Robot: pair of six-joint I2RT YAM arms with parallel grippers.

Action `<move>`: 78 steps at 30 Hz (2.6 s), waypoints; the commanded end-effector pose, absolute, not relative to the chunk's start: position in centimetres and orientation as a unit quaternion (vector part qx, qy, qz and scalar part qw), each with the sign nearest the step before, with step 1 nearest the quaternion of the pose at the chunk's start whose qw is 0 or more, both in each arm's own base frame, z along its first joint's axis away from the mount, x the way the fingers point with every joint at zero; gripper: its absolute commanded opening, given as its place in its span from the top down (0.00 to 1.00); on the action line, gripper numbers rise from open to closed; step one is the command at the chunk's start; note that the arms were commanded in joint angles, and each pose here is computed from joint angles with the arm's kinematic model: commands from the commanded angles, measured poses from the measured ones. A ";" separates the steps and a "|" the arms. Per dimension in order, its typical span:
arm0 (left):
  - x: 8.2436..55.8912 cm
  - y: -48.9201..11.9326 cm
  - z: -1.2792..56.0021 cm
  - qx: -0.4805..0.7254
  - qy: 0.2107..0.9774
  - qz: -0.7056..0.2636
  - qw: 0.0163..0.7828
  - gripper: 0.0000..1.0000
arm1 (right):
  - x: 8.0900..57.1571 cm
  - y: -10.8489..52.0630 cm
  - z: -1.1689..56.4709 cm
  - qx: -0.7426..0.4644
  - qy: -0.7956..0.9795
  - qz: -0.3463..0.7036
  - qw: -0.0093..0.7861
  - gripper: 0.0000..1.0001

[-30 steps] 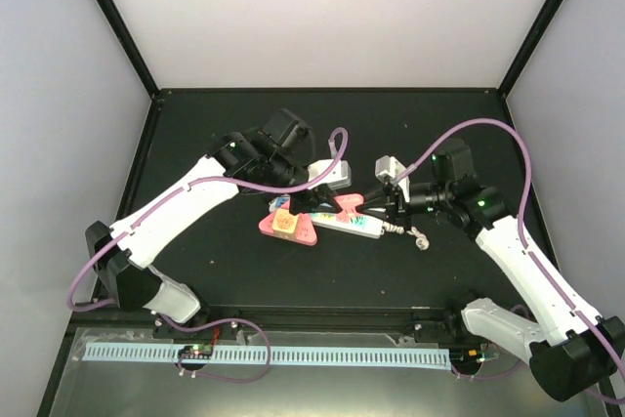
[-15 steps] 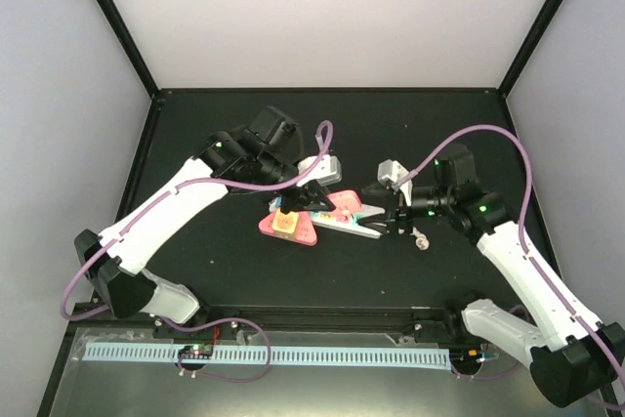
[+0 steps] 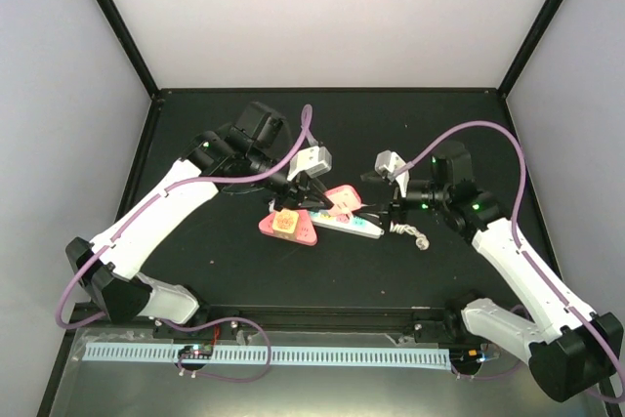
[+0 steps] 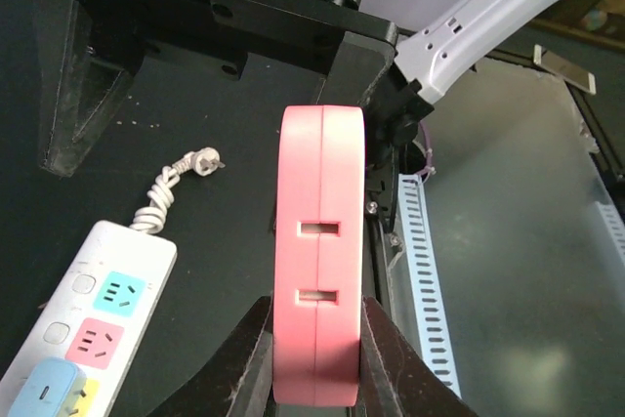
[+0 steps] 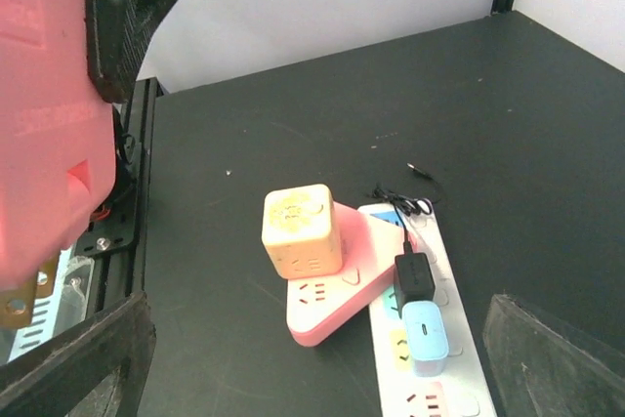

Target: Pull the plug off the socket

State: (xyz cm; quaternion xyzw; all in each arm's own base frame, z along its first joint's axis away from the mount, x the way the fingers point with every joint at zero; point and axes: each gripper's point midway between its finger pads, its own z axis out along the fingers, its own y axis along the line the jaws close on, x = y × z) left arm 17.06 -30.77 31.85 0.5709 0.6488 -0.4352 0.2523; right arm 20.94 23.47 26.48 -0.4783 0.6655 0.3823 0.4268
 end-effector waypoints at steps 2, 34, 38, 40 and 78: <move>17.2 -31.1 33.3 0.556 0.636 -0.468 0.261 0.99 | 20.5 24.4 28.9 -0.483 0.637 0.410 0.439 0.05; 16.6 -31.2 31.2 0.573 0.632 -0.451 0.261 0.98 | 22.1 25.1 29.9 -0.447 0.660 0.416 0.437 0.13; 16.2 -31.2 31.1 0.578 0.628 -0.451 0.260 0.98 | 22.7 25.0 29.5 -0.440 0.670 0.403 0.442 0.14; 16.0 -31.2 31.0 0.581 0.626 -0.451 0.258 0.99 | 22.9 24.9 29.5 -0.438 0.672 0.398 0.445 0.14; 38.0 -2.3 16.3 0.182 0.914 -0.244 0.267 0.98 | 20.6 24.5 28.6 -0.498 0.656 0.387 0.414 0.00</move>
